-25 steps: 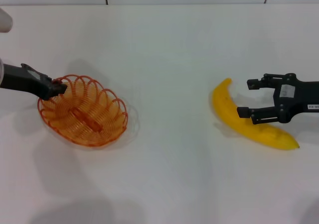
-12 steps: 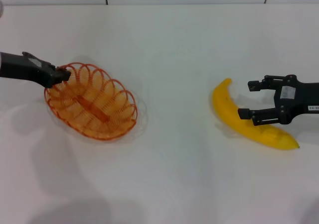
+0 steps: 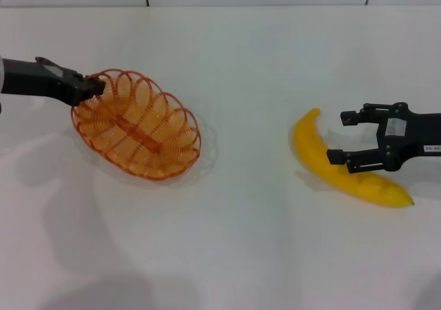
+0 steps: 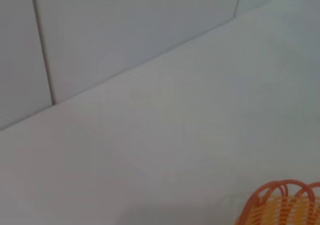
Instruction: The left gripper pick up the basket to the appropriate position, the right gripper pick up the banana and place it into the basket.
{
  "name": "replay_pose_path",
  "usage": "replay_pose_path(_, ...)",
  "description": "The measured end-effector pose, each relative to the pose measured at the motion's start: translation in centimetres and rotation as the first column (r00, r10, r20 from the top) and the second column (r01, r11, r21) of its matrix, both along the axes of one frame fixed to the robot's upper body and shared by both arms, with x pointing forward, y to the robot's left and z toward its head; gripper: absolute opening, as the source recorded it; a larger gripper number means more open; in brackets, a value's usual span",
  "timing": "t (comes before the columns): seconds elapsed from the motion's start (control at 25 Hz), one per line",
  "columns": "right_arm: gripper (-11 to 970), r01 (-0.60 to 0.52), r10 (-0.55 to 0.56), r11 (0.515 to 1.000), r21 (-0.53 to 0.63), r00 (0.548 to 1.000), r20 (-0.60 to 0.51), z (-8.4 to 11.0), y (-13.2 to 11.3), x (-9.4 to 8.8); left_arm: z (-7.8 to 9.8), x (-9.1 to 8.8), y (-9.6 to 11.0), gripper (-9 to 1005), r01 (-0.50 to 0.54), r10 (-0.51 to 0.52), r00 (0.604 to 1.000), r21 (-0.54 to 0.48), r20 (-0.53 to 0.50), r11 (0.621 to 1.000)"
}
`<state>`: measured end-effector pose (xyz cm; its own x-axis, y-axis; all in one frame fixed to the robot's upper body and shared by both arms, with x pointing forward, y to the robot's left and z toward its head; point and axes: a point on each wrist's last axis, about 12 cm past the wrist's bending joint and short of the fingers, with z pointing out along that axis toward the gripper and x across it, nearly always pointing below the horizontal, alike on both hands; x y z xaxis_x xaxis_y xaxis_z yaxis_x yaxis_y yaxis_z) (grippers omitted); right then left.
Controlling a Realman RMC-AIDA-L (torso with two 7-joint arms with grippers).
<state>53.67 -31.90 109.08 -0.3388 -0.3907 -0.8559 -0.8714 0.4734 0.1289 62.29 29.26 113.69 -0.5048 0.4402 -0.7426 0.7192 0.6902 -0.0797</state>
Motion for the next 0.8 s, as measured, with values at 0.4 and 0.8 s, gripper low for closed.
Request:
replay_pose_path(0.4,890,0.000,0.000,1.000,0.000,1.000,-0.002,0.0,0.0,0.0,-0.4,-0.3,0.4,86,-0.042,0.043,0.999,-0.054,0.018,0.998)
replay_pose_path(0.8,890,-0.016,0.016,1.000,-0.020,1.000,-0.019,-0.5,0.6,0.2,-1.9,-0.9,-0.1,86,-0.074,0.082,0.995,-0.152,0.048,0.986)
